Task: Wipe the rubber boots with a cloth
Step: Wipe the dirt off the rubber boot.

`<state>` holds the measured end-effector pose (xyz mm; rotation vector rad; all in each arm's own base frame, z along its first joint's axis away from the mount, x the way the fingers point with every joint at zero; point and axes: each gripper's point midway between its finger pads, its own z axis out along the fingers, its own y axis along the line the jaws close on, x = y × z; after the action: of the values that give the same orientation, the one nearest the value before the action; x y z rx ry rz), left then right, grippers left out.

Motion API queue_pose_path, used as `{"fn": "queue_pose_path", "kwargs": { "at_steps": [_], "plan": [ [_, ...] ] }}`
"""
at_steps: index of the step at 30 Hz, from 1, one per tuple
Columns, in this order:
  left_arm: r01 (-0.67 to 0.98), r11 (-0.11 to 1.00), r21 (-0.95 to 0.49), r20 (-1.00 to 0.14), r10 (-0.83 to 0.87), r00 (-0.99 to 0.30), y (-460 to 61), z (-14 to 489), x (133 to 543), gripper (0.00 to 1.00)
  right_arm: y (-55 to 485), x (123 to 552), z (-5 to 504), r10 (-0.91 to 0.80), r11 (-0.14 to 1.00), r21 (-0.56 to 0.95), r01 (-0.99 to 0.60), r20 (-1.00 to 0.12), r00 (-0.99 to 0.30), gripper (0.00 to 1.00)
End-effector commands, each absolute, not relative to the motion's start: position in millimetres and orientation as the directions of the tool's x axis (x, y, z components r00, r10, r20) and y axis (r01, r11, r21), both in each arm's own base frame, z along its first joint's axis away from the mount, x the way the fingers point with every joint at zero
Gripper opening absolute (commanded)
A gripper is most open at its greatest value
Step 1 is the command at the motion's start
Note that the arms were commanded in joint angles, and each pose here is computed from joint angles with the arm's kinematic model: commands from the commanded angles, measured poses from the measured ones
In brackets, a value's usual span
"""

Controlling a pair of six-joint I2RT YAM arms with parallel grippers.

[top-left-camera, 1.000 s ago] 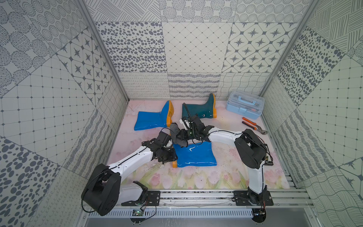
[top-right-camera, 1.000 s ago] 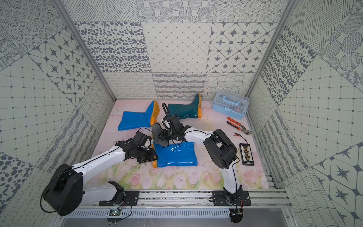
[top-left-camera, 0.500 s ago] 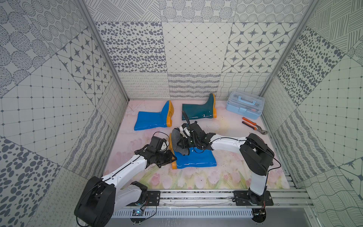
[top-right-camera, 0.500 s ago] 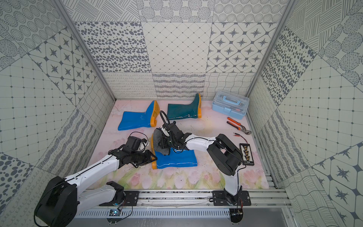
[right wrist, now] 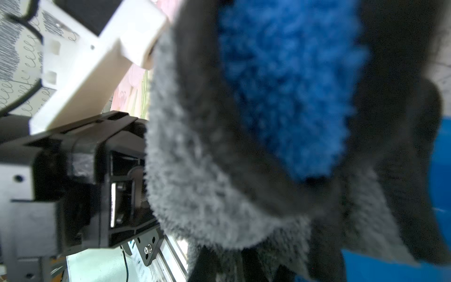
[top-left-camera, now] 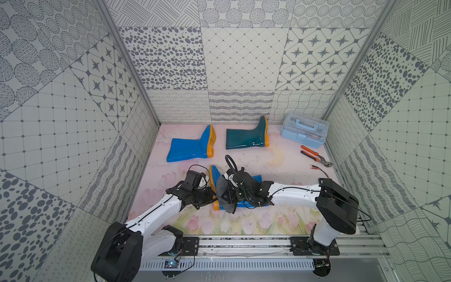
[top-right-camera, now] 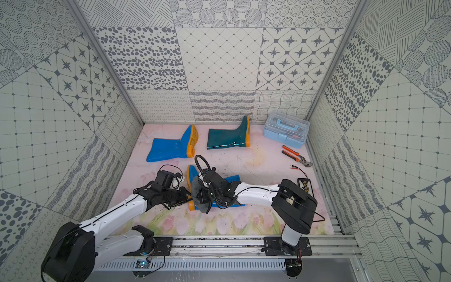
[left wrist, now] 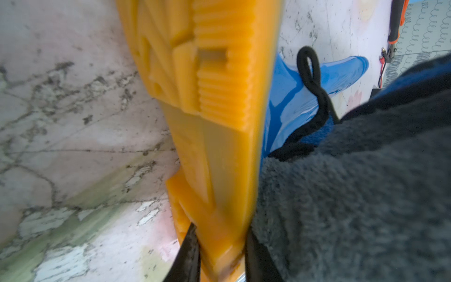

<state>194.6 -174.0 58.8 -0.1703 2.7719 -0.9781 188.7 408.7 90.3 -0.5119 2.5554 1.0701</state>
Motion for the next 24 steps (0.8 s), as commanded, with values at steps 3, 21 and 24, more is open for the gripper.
{"fn": "queue_pose_path", "kwargs": {
  "at_steps": [3,21,24],
  "plan": [
    [-0.018,0.768,-0.641,-0.166,-0.161,-0.973,-177.7,59.5,202.0,0.0,420.0,207.8,84.2,-0.181,0.634,0.669,-0.389,-0.36,-0.915,0.0],
    [-0.005,0.776,-0.631,-0.163,-0.14,-0.977,-177.3,57.2,199.6,0.0,461.1,338.6,121.2,-0.128,0.623,0.64,-0.45,-0.484,-0.865,0.0],
    [-0.016,0.796,-0.606,-0.161,-0.143,-0.977,-172.7,54.6,199.6,0.0,445.2,340.1,142.3,-0.113,0.638,0.615,-0.463,-0.52,-0.847,0.0]
  ]
}}
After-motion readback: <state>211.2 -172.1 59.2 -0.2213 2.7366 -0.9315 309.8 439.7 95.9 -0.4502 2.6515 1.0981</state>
